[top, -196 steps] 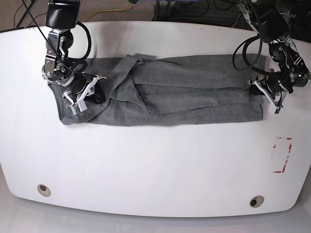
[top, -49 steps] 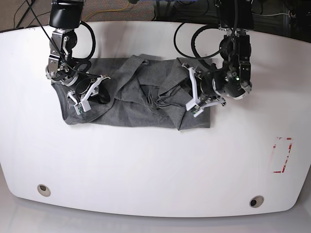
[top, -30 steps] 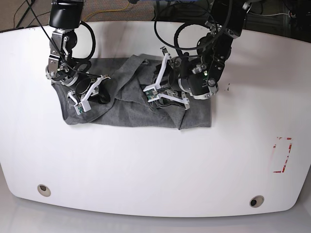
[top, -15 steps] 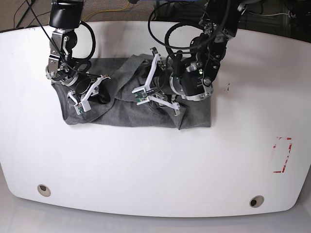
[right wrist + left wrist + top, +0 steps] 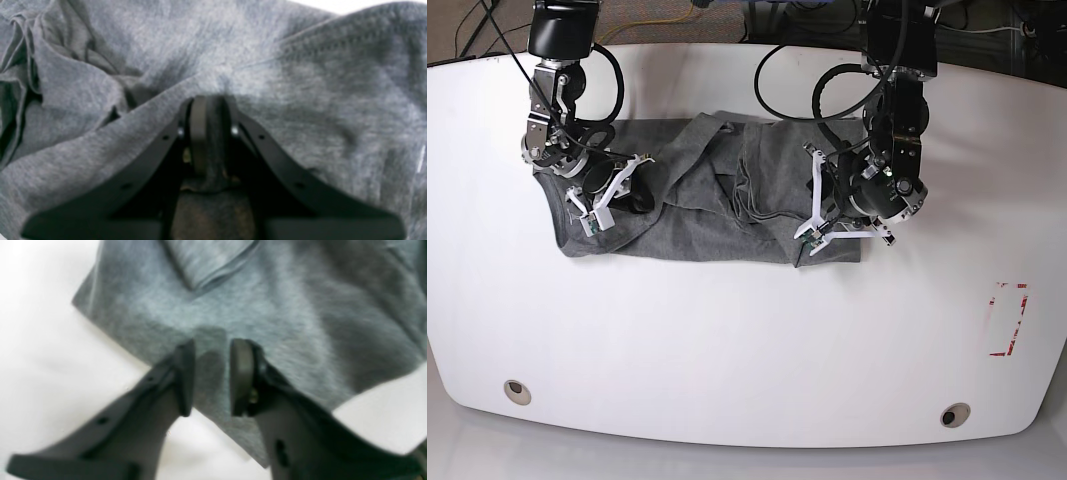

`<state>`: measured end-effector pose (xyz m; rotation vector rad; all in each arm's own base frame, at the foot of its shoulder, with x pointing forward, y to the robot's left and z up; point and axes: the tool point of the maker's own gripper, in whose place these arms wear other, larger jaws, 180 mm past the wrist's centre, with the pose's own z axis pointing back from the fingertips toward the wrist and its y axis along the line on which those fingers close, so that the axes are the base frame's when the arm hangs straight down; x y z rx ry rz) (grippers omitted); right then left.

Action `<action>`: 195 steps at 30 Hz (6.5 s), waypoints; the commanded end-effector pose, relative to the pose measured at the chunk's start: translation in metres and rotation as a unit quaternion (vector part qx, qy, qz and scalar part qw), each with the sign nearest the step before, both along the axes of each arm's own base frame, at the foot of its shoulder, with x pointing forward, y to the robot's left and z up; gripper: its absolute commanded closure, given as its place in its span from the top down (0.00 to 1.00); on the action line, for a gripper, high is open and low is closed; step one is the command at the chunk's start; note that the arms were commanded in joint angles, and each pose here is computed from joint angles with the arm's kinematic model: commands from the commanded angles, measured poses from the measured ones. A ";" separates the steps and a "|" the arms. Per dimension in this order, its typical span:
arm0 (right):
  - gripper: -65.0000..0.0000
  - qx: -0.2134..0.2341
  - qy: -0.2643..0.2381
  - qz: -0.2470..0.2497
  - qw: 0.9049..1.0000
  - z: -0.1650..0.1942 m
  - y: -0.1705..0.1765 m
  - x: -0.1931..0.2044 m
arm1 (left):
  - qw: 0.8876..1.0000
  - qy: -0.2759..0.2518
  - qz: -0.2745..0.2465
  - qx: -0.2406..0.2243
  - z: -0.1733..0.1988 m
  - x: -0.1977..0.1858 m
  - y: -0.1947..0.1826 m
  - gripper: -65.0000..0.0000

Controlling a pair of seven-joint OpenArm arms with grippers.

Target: Layout the t-shirt on the table in an organized manner, then fold the t-shirt properly

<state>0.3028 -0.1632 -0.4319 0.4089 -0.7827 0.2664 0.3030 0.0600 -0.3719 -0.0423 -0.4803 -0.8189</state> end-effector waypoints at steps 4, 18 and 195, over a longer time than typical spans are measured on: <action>0.13 -0.033 0.031 0.010 0.999 -0.011 -0.007 -0.010 | 1.000 -0.019 0.005 0.000 0.004 0.014 0.001 0.16; 0.13 -0.033 0.032 0.010 0.999 -0.012 -0.007 -0.010 | 0.999 0.002 -0.005 -0.037 -0.006 0.031 -0.028 0.16; 1.00 0.124 0.062 -0.232 0.963 0.050 -0.154 -0.022 | 0.987 0.047 0.105 -0.115 -0.071 -0.007 0.077 0.16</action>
